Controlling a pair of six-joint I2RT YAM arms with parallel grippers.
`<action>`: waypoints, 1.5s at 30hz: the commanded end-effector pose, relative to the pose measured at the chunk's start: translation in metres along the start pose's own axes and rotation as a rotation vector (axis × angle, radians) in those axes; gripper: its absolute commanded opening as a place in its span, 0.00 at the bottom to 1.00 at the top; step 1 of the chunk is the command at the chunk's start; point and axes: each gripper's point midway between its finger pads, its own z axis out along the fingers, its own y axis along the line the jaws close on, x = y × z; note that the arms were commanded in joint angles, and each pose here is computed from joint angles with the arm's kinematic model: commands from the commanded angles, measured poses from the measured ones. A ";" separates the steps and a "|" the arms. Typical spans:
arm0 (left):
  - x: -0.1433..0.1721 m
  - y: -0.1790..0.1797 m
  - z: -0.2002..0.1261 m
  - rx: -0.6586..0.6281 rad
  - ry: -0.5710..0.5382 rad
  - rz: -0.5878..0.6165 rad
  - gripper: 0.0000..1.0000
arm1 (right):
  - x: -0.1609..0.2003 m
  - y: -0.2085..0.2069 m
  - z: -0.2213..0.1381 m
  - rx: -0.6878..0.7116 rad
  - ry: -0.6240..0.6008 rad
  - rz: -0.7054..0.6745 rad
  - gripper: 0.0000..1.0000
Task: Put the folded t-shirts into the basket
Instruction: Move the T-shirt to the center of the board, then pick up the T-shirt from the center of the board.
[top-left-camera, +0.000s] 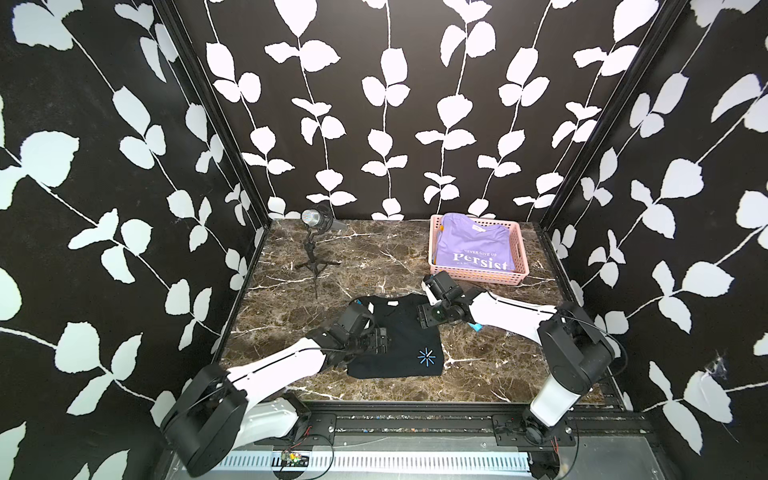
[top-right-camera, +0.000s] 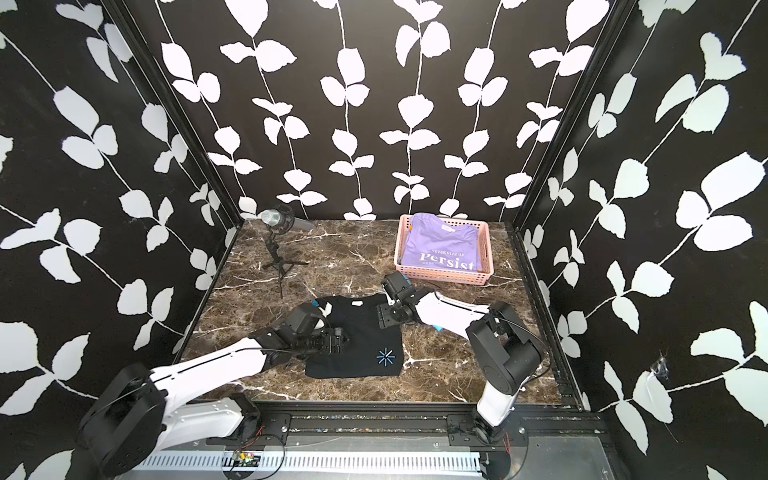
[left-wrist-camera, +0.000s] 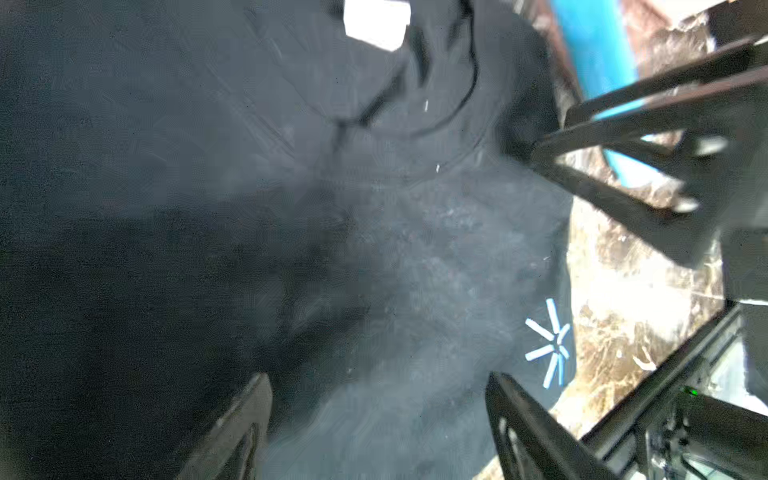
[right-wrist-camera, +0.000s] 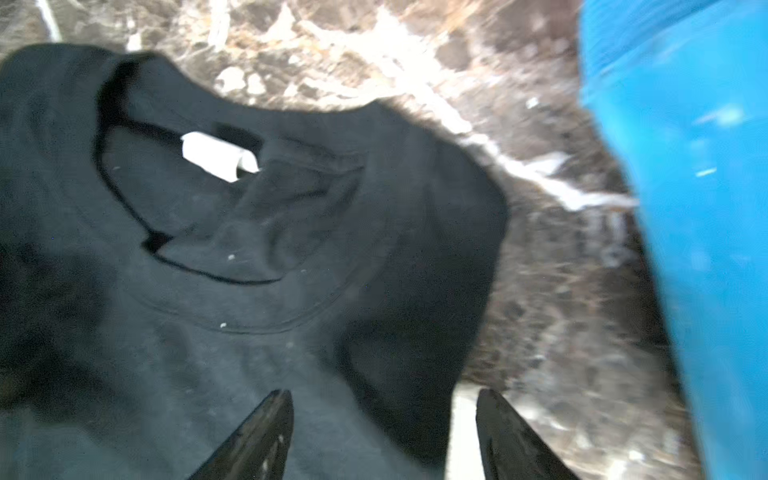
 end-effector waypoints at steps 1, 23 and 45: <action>-0.028 0.021 -0.023 -0.139 -0.082 0.067 0.86 | -0.017 -0.014 -0.011 0.092 -0.046 -0.029 0.73; -0.082 0.095 0.046 -0.271 -0.020 0.062 0.85 | -0.028 -0.020 0.031 0.150 -0.008 -0.035 0.74; -0.064 0.087 0.076 -0.090 -0.102 -0.139 0.21 | -0.033 -0.010 0.037 0.012 -0.188 0.150 0.14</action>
